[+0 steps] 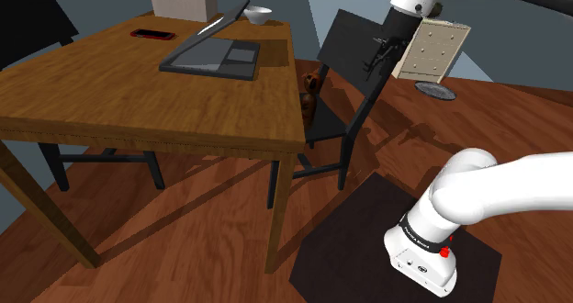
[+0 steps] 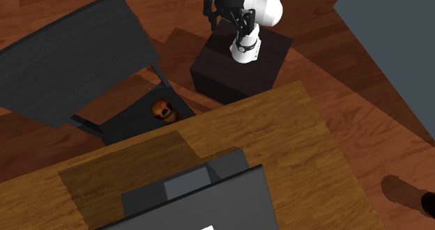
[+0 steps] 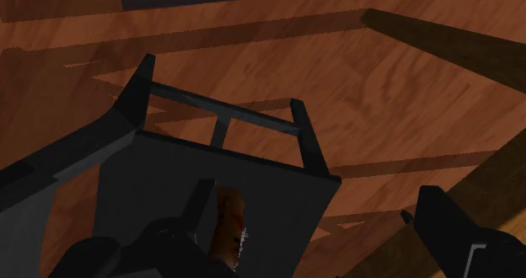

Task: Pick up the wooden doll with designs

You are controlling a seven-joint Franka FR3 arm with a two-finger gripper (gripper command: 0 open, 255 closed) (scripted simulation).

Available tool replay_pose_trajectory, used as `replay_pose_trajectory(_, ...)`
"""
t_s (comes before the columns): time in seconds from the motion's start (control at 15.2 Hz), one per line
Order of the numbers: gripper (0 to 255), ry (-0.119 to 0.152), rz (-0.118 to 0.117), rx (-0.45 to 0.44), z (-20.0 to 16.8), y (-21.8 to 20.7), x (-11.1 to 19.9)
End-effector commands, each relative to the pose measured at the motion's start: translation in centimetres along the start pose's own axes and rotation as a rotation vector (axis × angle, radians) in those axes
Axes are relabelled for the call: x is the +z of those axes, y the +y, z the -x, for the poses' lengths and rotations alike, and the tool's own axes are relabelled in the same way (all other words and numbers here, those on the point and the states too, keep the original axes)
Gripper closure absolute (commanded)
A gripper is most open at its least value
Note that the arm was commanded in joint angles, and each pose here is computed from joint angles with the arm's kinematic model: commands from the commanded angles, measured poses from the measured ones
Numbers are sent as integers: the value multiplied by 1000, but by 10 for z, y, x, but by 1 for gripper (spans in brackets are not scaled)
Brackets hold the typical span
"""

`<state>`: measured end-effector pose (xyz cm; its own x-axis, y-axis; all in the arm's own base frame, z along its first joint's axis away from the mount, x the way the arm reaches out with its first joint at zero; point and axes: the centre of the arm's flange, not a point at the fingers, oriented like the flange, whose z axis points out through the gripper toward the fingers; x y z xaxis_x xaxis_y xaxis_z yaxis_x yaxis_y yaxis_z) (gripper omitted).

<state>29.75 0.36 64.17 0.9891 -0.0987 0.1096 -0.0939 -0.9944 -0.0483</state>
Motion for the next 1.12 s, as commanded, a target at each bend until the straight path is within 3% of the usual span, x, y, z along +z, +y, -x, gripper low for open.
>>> replay_pose_trajectory(0.0,0,0,0,0,0,0,0)
replay_pose_trajectory(1.06,0,62,-90,-131,-170,83,90)
